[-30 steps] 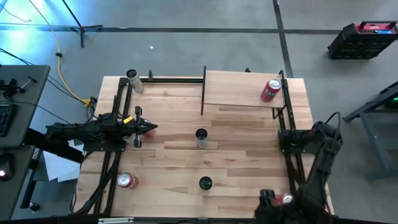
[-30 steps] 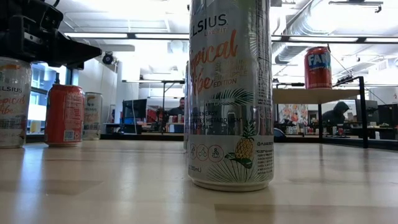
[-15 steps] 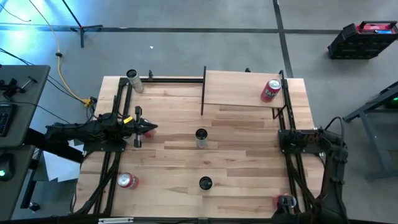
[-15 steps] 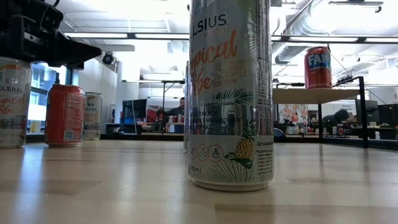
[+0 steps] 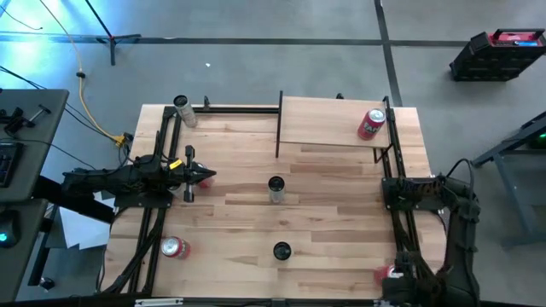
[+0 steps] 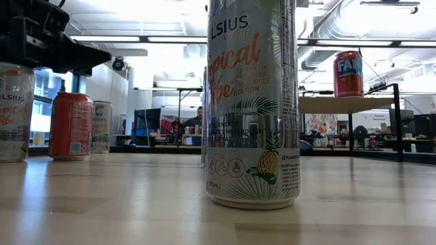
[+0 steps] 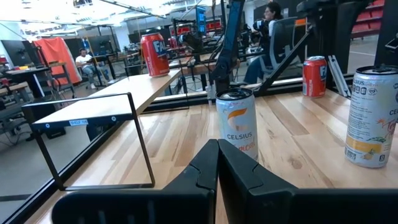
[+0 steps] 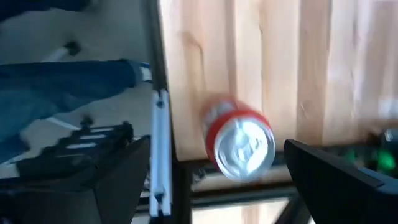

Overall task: Place canned beverage on shelf
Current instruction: Put the orange soda can on the shelf aligned with the other orange soda can

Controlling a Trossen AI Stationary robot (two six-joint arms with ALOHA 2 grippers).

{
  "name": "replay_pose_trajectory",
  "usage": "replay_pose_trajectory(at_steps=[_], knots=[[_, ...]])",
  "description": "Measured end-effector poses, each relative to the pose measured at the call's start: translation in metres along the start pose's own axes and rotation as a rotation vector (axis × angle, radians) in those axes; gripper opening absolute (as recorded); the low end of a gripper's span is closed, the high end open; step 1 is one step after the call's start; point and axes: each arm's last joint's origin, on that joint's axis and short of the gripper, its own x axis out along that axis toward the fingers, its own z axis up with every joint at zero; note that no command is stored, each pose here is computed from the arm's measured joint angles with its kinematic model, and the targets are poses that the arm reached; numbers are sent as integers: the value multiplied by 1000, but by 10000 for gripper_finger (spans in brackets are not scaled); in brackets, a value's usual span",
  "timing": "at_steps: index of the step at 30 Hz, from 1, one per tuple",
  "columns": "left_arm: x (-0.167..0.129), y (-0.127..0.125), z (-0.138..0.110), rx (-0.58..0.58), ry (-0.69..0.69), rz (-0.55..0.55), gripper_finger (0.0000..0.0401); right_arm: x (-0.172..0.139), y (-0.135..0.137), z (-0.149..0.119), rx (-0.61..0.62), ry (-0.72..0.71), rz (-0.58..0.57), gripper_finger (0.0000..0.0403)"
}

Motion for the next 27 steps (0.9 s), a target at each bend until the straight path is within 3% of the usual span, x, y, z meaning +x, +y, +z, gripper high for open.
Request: replay_pose_trajectory(at_steps=[6,11,18,27], knots=[[0,0,0,0,0,0,3,5,-18,-7,64,-14,-41,355],[0,0,0,0,0,0,3,11,-29,-11,115,0,23,355],[0,0,0,0,0,0,3,42,-32,-19,132,85,20,362],[0,0,0,0,0,0,3,43,-31,-17,121,62,41,389]])
